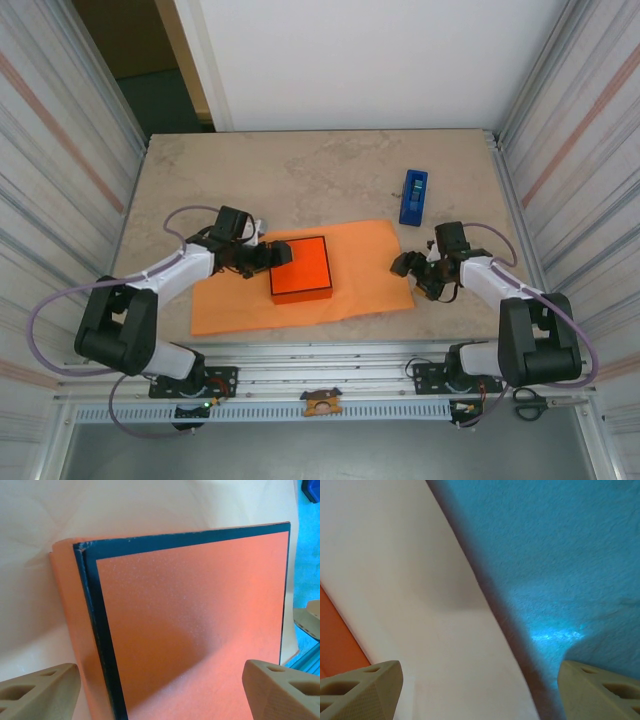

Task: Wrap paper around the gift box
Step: First fold the wrapping paper around the gift box.

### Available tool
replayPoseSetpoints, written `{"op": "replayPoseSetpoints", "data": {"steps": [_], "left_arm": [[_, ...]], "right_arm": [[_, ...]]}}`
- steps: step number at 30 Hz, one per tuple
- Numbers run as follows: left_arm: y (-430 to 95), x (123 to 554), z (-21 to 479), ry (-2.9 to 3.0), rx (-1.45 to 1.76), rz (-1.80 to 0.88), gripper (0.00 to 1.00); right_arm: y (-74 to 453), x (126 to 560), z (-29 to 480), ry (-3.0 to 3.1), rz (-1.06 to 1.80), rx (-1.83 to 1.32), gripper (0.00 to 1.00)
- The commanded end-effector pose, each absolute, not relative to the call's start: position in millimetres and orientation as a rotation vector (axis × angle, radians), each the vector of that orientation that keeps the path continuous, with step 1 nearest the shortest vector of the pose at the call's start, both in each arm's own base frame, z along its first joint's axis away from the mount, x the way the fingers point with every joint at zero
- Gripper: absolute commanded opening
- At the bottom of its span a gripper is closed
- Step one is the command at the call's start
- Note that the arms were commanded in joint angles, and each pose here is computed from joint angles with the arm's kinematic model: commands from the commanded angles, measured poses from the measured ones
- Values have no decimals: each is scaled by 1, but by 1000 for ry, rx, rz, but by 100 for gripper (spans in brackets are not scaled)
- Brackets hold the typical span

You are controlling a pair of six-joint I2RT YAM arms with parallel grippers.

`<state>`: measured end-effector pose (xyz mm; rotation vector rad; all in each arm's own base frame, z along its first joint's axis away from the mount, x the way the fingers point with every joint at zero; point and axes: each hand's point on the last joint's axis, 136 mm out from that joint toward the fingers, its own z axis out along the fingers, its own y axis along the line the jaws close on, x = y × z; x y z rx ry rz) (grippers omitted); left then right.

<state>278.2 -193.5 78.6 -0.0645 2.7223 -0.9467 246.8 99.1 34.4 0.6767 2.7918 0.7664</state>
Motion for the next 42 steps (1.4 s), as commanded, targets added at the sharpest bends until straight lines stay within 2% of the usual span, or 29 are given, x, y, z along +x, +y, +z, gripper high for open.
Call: {"op": "replayPoseSetpoints", "data": {"steps": [1,18,24,32,39,42], "left_arm": [[-198,287,89,2687,-66,-988,84],[-198,286,89,2669,-57,-1004,85],[-193,286,89,2687,-72,-956,85],[-183,288,110,2628,-76,-892,91],[-177,290,136,2537,-44,-873,94],[-175,290,142,2511,-40,-875,94]], "right_arm": [[98,241,33,2814,779,644,80],[122,242,28,2823,1022,593,63],[124,247,38,2795,1031,567,61],[129,256,65,2715,1072,501,46],[145,261,88,2664,1126,390,45],[142,261,83,2704,1020,442,45]]}}
